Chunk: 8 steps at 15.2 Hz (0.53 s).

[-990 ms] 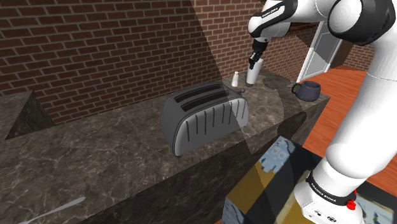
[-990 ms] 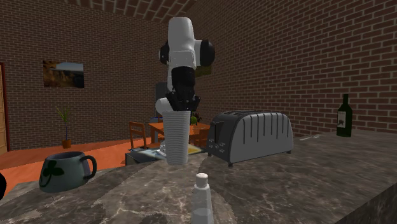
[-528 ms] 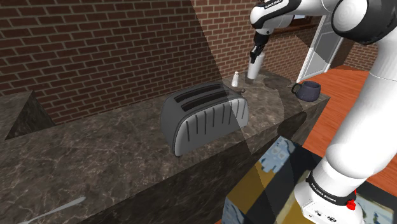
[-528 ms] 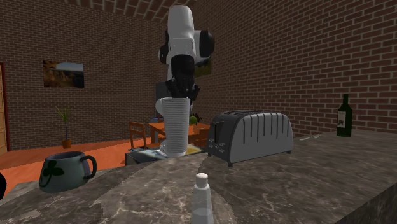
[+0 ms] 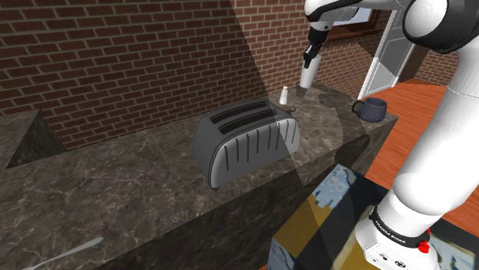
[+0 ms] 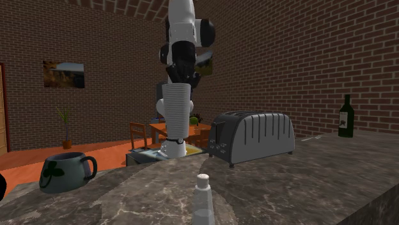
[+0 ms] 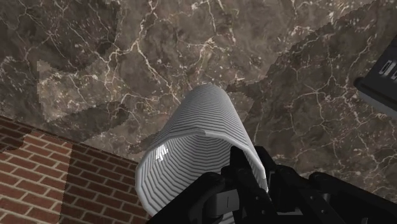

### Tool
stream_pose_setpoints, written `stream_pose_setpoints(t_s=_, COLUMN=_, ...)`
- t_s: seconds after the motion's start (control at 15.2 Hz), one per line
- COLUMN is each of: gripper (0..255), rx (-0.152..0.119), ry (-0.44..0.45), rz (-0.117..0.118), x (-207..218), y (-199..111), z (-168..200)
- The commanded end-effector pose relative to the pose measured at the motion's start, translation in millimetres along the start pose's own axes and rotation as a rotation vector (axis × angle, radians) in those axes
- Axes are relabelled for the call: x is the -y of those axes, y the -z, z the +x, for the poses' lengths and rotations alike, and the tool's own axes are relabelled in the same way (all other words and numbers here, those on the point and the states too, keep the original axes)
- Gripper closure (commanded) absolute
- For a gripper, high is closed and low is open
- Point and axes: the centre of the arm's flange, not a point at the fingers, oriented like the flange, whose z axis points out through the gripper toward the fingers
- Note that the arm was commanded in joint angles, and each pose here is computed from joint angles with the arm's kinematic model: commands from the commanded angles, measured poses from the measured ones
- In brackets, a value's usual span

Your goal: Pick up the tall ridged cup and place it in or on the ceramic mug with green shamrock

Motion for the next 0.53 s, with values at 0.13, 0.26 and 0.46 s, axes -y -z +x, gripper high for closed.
stream_pose_setpoints(t_s=0.13, gripper=255, rx=0.0, ry=0.0, rz=0.0, x=-24, y=12, z=-28)
stream_pose_setpoints(t_s=0.26, gripper=255, rx=0.0, ry=0.0, rz=0.0, x=-41, y=18, z=-48)
stream_pose_setpoints(t_s=0.46, gripper=255, rx=0.0, ry=0.0, rz=0.0, x=-65, y=27, z=-78)
